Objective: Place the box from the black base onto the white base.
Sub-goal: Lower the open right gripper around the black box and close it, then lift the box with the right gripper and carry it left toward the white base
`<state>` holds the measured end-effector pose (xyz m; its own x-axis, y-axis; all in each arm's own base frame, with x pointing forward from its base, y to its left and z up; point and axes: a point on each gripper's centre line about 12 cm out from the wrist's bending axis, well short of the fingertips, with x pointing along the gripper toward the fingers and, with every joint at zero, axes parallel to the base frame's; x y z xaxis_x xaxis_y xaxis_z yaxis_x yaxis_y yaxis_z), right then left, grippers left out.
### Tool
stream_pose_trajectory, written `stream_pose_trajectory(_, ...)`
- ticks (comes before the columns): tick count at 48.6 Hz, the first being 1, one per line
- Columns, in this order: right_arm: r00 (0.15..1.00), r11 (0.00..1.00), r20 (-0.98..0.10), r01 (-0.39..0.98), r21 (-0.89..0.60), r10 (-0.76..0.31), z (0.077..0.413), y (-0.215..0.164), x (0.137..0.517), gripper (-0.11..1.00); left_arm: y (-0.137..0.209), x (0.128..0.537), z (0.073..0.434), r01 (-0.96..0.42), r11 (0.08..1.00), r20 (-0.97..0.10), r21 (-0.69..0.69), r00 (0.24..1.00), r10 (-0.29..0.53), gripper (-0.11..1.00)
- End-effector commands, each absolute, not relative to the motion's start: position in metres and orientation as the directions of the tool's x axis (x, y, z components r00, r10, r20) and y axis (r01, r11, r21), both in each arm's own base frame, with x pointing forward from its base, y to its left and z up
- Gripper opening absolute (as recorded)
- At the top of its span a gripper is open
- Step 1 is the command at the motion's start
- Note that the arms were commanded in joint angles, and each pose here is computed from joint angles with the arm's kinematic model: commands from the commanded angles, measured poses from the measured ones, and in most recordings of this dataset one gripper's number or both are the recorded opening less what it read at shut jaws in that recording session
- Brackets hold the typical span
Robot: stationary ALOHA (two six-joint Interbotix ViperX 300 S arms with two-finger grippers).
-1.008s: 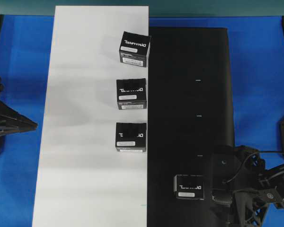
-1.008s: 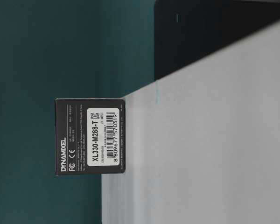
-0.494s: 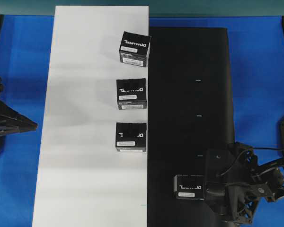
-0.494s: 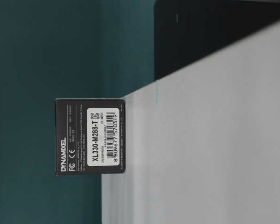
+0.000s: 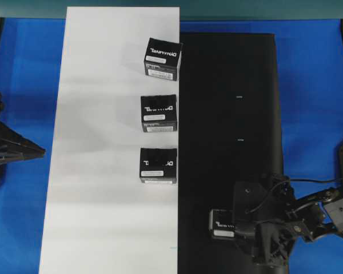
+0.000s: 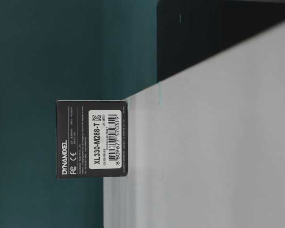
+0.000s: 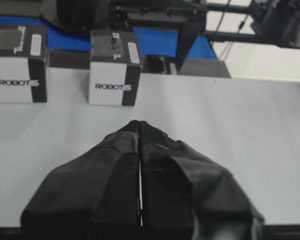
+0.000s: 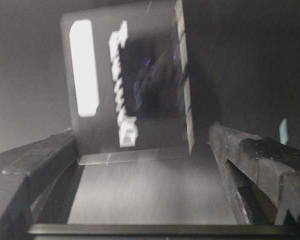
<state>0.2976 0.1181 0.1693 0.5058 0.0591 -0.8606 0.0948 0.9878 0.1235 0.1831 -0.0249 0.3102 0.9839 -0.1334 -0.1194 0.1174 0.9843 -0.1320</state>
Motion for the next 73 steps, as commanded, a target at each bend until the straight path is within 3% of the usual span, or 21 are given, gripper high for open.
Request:
stream_pose_trajectory(1,0.520,0.988,-0.852,0.096,0.119,0.052,0.169,0.115,0.307,1.00,-0.025,0.184,0.321,0.122,0.984,-0.095,-0.131,0.986,-0.135,-0.05)
stream_pose_trajectory(49,0.536,0.983,-0.842,0.109,0.150,0.069,0.165,0.121,0.320,0.99,-0.025,0.185,0.320,0.122,0.984,-0.098,-0.132,0.986,-0.135,-0.05)
stream_pose_trajectory(65,0.546,0.977,-0.834,0.122,0.174,0.080,0.167,0.123,0.320,0.73,-0.025,0.185,0.319,0.121,0.984,-0.100,-0.131,0.986,-0.135,-0.05)
stream_pose_trajectory(73,0.554,0.978,-0.828,0.113,0.178,0.087,0.172,0.125,0.319,0.66,-0.025,0.184,0.320,0.122,0.984,-0.096,-0.131,0.986,-0.135,-0.05)
